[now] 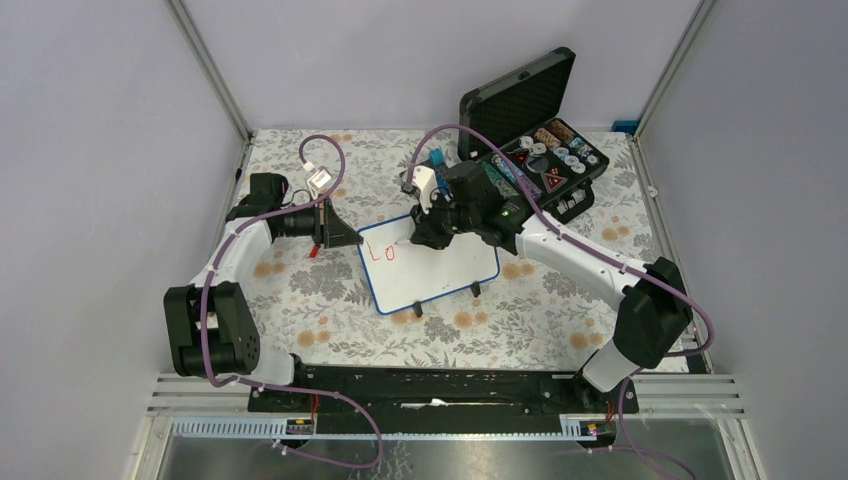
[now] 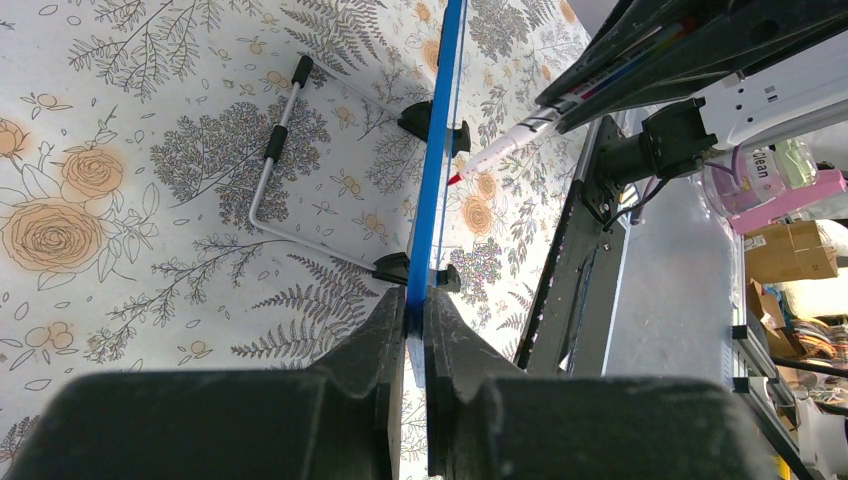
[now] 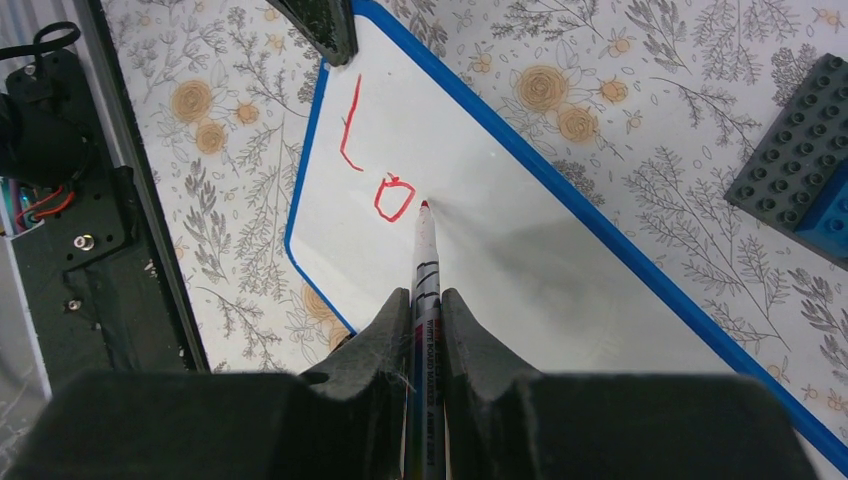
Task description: Write a sentence on the whiteboard
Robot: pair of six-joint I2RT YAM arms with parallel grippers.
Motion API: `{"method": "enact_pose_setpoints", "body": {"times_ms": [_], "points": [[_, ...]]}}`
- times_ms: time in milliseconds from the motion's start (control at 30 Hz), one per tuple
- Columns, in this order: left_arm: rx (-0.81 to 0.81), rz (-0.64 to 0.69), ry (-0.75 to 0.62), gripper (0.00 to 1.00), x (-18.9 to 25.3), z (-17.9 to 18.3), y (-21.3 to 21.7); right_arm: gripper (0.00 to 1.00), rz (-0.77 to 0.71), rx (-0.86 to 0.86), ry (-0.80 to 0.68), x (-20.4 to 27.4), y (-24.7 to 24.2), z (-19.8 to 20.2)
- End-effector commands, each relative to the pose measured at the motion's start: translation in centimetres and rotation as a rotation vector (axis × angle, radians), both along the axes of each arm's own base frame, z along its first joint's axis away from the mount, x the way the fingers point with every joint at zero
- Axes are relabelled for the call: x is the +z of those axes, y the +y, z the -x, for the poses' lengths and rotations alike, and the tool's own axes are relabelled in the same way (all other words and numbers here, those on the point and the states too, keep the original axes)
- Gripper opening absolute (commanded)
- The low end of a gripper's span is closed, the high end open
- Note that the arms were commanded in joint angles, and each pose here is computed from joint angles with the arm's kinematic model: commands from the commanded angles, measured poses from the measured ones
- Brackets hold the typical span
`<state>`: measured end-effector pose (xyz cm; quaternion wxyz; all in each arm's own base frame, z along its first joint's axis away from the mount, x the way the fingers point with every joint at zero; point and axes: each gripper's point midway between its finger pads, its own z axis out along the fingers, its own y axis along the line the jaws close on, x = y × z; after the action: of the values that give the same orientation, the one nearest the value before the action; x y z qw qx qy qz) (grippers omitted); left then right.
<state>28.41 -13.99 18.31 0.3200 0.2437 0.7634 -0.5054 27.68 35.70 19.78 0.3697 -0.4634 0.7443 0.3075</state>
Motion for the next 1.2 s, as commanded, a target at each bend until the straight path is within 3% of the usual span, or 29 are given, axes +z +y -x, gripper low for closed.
{"method": "enact_pose_setpoints", "body": {"times_ms": [0,1167], "points": [[-0.013,0.003,-0.042,0.0,0.5,-0.5,-0.1,0.0,-0.016,-0.023,-0.068,1.4,0.4,-1.6],[-0.012,-0.001,-0.047,0.0,0.7,-0.5,-0.1,0.0,0.047,-0.025,-0.062,-0.4,-1.5,-0.5]]}}
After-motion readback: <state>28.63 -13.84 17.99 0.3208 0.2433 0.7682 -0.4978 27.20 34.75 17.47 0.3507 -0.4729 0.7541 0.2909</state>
